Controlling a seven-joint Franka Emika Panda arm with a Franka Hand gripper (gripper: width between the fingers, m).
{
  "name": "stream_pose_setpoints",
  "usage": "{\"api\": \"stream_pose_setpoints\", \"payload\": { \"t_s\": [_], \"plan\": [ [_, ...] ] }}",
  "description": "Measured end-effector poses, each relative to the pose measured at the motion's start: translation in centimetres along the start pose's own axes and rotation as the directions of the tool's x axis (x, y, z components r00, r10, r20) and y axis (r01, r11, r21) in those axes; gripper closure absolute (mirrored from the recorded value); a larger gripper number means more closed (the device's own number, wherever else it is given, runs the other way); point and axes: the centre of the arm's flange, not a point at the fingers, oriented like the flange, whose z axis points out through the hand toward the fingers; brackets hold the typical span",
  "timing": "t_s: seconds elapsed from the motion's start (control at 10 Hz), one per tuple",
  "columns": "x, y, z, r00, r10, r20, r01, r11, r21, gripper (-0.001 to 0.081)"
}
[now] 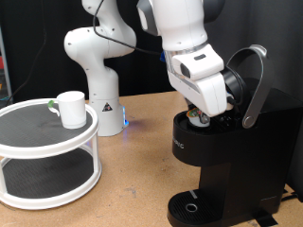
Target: Make a cup of coffee with the keurig machine
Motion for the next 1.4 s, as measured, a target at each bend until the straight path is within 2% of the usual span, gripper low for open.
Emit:
{"api": "stream_pose_setpoints", "payload": {
  "t_s": [0.4, 0.5, 0.6, 0.7, 1.0, 1.4],
  "plan": [
    [0.0, 0.2, 0.9, 1.000, 0.028, 0.010, -0.028, 1.000, 0.001, 0.0344],
    [0.0, 0.3, 0.9, 1.000, 0.031, -0.005, -0.031, 0.999, -0.012, 0.0197],
    [0.1, 0.5, 0.9, 0.999, 0.038, -0.026, -0.039, 0.999, -0.024, 0.0197],
    [0.1, 0.6, 0.9, 0.998, 0.050, -0.049, -0.051, 0.998, -0.028, 0.0038],
    [-0.8, 0.7, 0.7, 0.989, 0.063, -0.134, -0.065, 0.998, -0.010, 0.0005],
    [-3.4, 0.8, -3.0, 0.976, 0.052, -0.214, -0.046, 0.998, 0.034, -0.0002]
  ]
}}
